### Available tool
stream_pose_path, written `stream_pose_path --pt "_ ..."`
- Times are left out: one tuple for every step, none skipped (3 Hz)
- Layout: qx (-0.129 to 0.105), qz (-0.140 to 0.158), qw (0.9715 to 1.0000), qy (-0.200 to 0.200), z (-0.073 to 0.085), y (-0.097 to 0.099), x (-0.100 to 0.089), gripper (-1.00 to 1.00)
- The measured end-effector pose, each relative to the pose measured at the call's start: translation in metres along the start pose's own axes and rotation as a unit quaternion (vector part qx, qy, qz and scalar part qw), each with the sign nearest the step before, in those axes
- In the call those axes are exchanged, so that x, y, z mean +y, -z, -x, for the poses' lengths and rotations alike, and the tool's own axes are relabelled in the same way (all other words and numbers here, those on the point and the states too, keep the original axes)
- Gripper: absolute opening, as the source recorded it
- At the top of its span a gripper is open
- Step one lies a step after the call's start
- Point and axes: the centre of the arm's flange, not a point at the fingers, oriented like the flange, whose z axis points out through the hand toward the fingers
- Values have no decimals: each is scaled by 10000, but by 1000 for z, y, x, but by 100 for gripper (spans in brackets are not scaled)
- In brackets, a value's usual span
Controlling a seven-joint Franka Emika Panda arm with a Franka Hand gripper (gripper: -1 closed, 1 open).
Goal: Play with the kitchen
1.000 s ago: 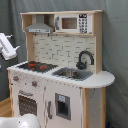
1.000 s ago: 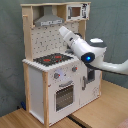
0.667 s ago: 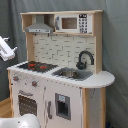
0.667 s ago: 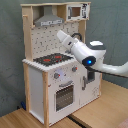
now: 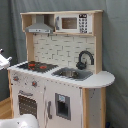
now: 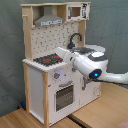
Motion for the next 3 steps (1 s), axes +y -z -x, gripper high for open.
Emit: stream_pose_path --pt "152 -84 9998 -11 5 22 -12 100" --pt "313 -152 9994 8 13 45 -22 100" --pt "564 -233 9981 106 17 66 -40 100"
